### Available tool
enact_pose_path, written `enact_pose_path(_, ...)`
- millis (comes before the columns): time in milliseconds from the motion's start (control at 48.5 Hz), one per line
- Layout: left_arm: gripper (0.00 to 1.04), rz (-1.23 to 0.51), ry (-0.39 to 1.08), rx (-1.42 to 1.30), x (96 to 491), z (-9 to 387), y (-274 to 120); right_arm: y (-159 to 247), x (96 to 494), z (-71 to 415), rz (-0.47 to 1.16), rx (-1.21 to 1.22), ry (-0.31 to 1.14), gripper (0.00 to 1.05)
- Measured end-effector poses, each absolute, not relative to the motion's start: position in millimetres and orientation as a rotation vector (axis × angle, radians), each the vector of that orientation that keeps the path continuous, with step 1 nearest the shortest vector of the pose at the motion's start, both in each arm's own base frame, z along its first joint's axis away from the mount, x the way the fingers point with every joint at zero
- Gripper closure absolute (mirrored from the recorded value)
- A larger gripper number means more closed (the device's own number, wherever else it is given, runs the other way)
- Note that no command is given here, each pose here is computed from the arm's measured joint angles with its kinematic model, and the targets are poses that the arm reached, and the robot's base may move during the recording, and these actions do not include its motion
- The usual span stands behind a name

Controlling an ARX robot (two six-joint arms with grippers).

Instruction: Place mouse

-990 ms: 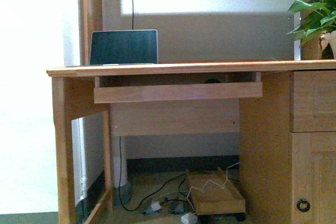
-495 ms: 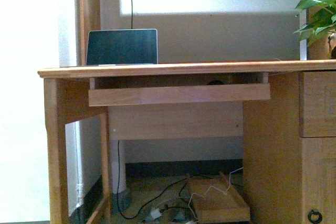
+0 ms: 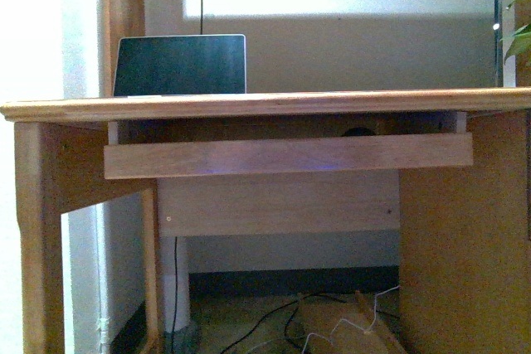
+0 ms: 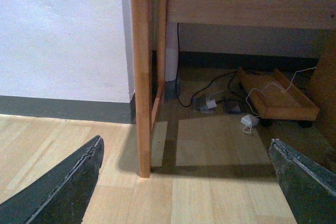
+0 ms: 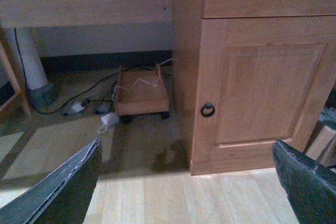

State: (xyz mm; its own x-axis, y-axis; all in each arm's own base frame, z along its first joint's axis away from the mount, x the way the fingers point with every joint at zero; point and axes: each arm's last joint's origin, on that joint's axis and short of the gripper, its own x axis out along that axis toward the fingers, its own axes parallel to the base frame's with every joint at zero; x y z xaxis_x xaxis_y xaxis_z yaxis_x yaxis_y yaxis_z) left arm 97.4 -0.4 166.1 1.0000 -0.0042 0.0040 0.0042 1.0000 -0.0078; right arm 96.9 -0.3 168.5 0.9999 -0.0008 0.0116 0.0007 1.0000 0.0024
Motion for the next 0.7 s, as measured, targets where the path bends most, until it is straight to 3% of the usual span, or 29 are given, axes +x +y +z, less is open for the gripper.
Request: enact_pose_path(701,0.08,-0.004,-0.005,-0.008,97.4,166.1,-0.4,-0.2,96.9,168.5,0.000,0.002,-0.011,0.07)
